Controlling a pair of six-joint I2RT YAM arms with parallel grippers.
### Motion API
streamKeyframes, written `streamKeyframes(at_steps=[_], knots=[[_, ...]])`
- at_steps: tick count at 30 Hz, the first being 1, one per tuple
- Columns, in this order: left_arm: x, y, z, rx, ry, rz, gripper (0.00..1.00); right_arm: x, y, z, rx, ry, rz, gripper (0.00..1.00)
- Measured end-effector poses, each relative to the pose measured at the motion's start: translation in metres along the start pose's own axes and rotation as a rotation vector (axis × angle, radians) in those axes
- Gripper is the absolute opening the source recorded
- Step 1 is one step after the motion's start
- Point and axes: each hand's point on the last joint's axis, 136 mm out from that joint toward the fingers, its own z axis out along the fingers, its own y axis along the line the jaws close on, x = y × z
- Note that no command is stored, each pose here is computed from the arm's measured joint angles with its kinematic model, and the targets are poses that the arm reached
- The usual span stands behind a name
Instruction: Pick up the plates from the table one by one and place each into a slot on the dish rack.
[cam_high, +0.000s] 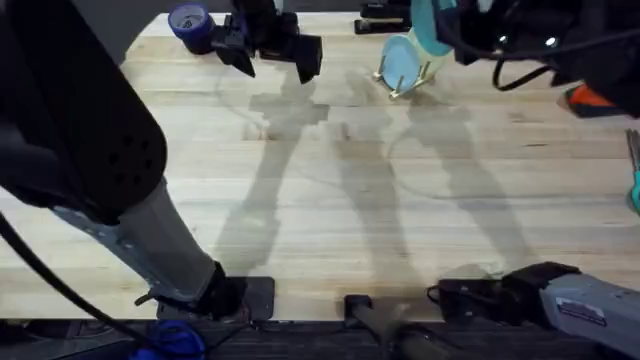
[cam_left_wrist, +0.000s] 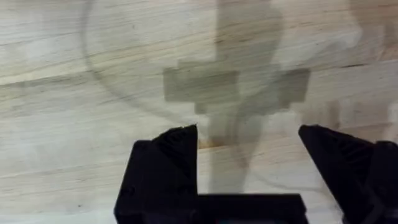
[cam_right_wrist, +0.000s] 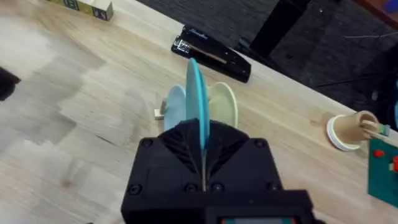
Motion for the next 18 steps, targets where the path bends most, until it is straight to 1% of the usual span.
streamKeyframes(at_steps=[4,10,13,15,18], knots=[[0.0,0.0,0.0,0.0,0.0,0.0,0.994,-0.008,-0.015,-0.006,-0.003,-0.001,0.007,0.031],[0.0,0.0,0.0,0.0,0.0,0.0,0.994,-0.009,-0.053,-0.018,0.023,0.016,0.046,0.031],[0.0,0.0,0.0,0.0,0.001,0.0,0.994,-0.012,-0.072,-0.023,0.039,0.003,0.06,0.031],[0.0,0.0,0.0,0.0,0.001,0.0,0.994,-0.013,-0.078,-0.027,0.031,-0.001,0.065,0.031],[0.0,0.0,0.0,0.0,0.0,0.0,0.993,-0.014,-0.077,-0.031,-0.004,0.005,0.055,0.031]])
